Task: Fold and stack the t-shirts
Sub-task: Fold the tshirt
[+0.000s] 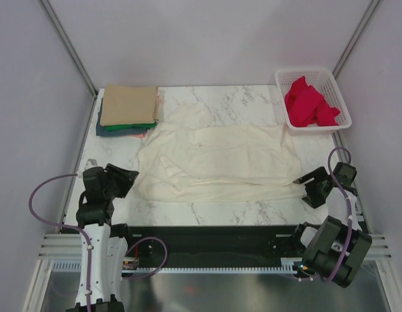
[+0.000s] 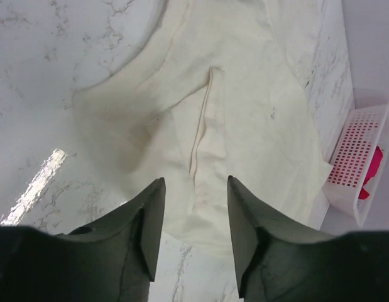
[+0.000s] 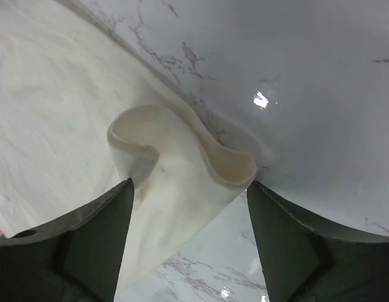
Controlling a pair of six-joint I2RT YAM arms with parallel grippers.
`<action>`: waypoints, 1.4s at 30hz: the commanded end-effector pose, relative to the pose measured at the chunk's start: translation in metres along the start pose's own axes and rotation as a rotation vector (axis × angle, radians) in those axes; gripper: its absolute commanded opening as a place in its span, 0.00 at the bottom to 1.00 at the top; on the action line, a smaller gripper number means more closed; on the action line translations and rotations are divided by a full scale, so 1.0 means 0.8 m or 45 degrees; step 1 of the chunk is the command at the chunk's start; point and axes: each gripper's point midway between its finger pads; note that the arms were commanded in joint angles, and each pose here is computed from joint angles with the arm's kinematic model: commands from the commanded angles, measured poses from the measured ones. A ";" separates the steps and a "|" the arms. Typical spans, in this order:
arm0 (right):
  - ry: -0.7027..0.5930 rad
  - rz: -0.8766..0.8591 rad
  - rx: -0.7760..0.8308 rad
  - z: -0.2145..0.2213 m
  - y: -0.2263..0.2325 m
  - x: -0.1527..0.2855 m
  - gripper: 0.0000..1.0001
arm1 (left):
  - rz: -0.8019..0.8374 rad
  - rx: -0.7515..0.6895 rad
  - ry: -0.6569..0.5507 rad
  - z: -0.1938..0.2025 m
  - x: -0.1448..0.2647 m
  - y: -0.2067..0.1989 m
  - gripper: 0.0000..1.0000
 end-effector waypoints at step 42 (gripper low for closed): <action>-0.103 -0.057 0.168 -0.006 0.056 -0.016 0.52 | 0.239 -0.636 0.106 -0.001 0.049 -0.083 0.53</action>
Point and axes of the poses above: each gripper's point midway between its finger pads, its own x axis back along the fingers, its own y axis along the line the jaws close on, z = x × y, and after that the axes turned 10 degrees about x, right-handed
